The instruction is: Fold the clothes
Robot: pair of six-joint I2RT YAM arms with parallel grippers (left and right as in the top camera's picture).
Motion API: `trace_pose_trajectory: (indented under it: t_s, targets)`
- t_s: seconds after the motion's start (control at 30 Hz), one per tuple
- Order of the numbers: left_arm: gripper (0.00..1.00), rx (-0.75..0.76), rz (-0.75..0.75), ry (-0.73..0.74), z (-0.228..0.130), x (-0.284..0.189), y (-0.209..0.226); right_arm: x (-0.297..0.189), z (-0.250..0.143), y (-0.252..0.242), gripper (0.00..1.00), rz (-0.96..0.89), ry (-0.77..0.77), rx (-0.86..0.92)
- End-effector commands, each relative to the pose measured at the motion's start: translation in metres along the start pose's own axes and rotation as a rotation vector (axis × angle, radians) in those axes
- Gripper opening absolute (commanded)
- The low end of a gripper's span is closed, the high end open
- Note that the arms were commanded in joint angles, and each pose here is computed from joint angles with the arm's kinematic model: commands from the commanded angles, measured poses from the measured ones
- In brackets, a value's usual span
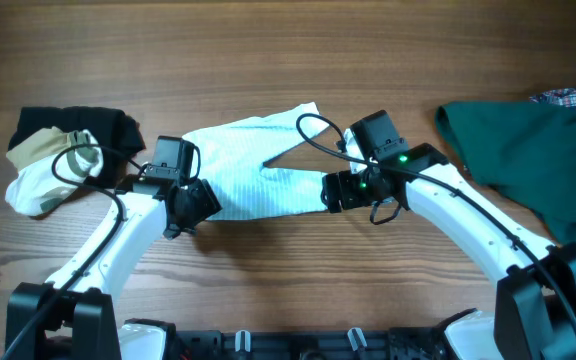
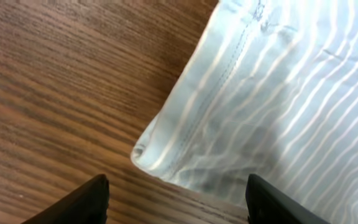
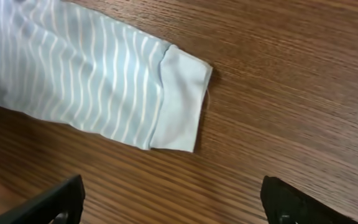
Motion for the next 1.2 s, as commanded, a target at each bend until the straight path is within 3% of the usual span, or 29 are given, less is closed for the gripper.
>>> trace_pose_trajectory:
  t_s: [0.0, 0.2, 0.6, 0.67, 0.77, 0.87, 0.93, 1.07, 1.17]
  targets:
    - [0.70, 0.003, 0.012, -0.020, 0.002, 0.000, 0.002, 0.022, -0.005, -0.004, 0.91, 0.015, 0.082, 0.046]
    - [0.71, 0.003, 0.012, -0.019, 0.002, 0.000, 0.002, 0.052, -0.012, -0.009, 0.85, 0.021, 0.189, 0.096]
    - [0.68, 0.004, -0.002, -0.037, 0.006, 0.001, -0.001, 0.055, -0.006, -0.006, 0.82, 0.058, 0.157, 0.089]
    - [0.66, 0.004, -0.004, -0.039, 0.007, 0.005, -0.002, 0.055, -0.006, -0.006, 0.75, 0.058, 0.155, 0.093]
    - [0.61, 0.004, 0.008, -0.025, 0.008, 0.012, -0.002, 0.055, -0.006, -0.004, 0.50, 0.079, 0.161, 0.097]
    - [0.54, 0.003, 0.028, 0.000, 0.007, 0.022, -0.001, 0.055, -0.008, -0.003, 0.47, 0.091, 0.174, 0.102]
    - [0.53, 0.003, 0.044, 0.019, 0.005, 0.027, 0.000, 0.055, -0.009, -0.004, 0.47, 0.091, 0.174, 0.102]
    - [0.53, 0.003, 0.054, 0.032, 0.005, 0.035, 0.001, 0.055, -0.008, -0.003, 0.37, 0.091, 0.172, 0.117]
    - [0.53, 0.003, 0.055, 0.033, 0.006, 0.036, 0.000, 0.055, -0.006, -0.003, 0.11, 0.102, 0.160, 0.105]
Point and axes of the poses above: each gripper's point midway between its finger pads, its own x axis out along the fingers, its own y axis along the line the jaws close on, z = x × y, the point moved 9 cm from there along -x, back along the fingers, and after that the axes turned 1 degree about -x, right-handed, at the moved point
